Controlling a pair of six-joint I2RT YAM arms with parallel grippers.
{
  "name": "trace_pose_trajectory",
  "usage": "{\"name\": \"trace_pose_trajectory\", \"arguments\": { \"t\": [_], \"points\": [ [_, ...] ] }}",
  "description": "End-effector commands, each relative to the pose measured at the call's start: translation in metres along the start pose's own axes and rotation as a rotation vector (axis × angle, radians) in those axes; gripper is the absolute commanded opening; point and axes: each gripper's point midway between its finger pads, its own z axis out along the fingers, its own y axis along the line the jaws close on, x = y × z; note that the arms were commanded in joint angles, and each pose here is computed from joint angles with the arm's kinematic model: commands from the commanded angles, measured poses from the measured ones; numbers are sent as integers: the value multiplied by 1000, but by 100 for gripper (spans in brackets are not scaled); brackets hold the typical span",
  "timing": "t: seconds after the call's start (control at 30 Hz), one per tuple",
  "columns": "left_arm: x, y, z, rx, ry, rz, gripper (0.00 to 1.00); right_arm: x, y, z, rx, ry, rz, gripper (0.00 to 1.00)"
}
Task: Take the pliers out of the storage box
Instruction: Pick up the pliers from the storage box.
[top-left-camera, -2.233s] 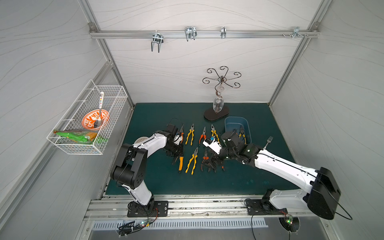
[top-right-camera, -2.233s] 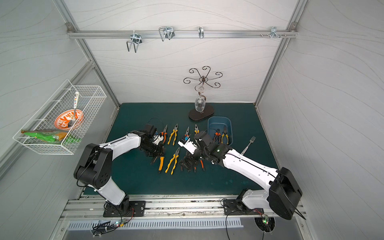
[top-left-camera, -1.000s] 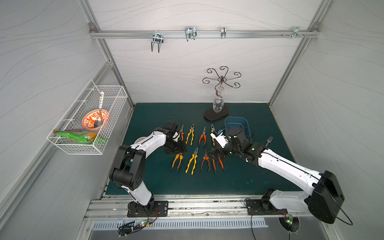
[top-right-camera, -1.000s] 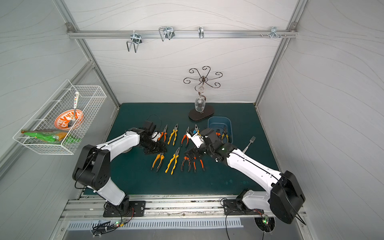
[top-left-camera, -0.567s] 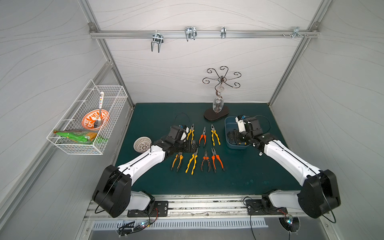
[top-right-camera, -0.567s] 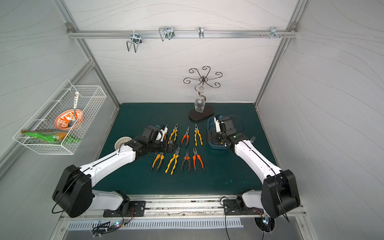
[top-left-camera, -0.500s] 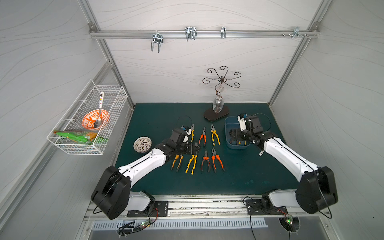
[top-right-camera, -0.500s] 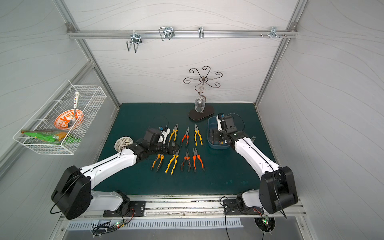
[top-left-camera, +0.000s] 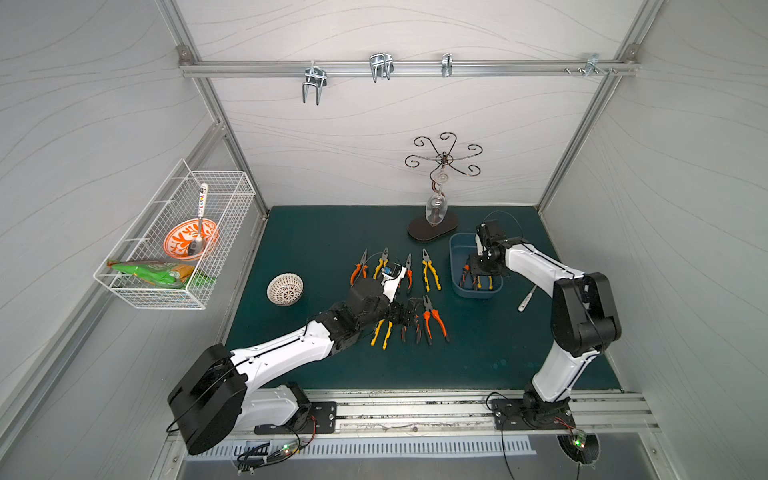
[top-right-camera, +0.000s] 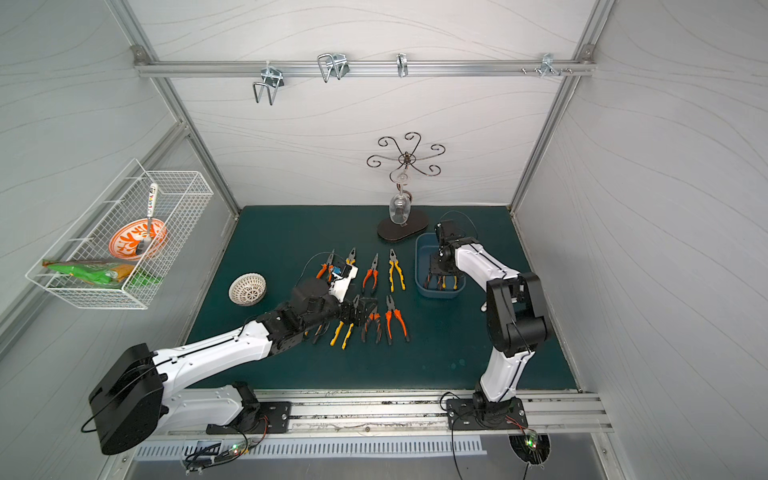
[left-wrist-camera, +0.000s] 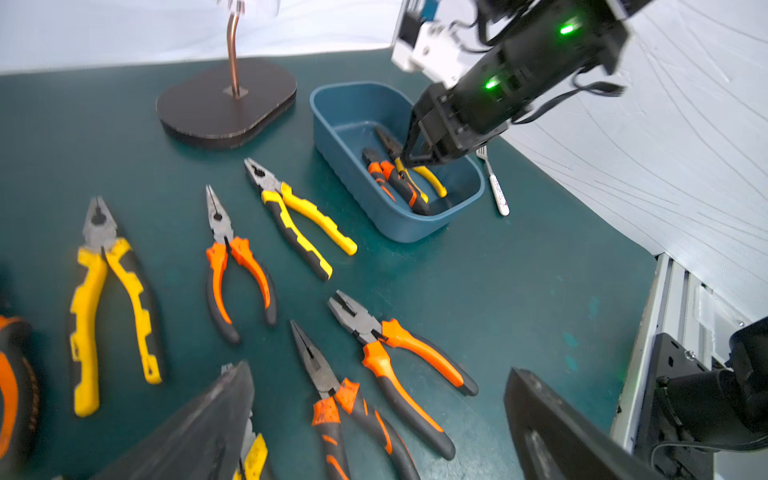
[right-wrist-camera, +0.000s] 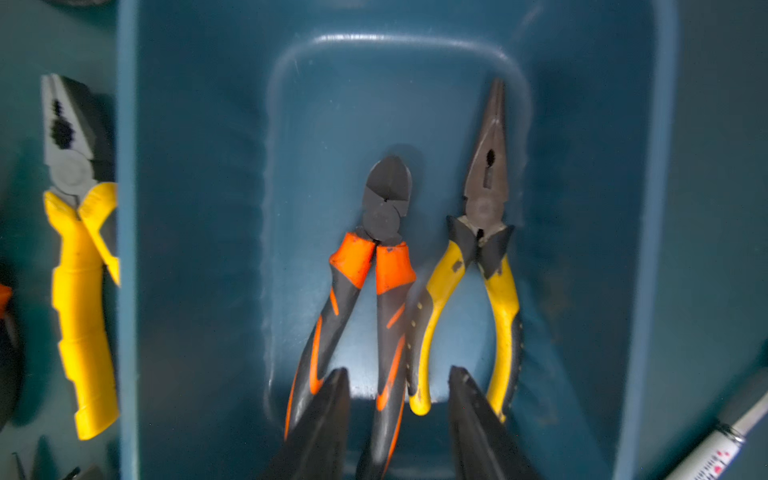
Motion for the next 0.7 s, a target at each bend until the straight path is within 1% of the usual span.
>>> {"name": "trace_pose_trajectory", "arguments": {
  "t": [0.0,0.17,0.27,0.43,0.57,0.67],
  "points": [
    [-23,-4,-5,2,-92,72,100,10,3,10,-16,74,17,40],
    [-22,-4,-5,-1,-90,86,100,20,6,26,-21,142,32,36],
    [-22,-6,-6,9,-81,96,100,28,4,36,-14,177,33,37],
    [-20,-7,-5,19,-73,101,100,42,-6,52,49,244,38,38],
    [-20,-10,-5,33,-68,109,100,50,-5,60,44,283,45,40],
    [-19,-11,-4,40,-59,111,100,51,-4,59,38,286,46,32]
  ]
}}
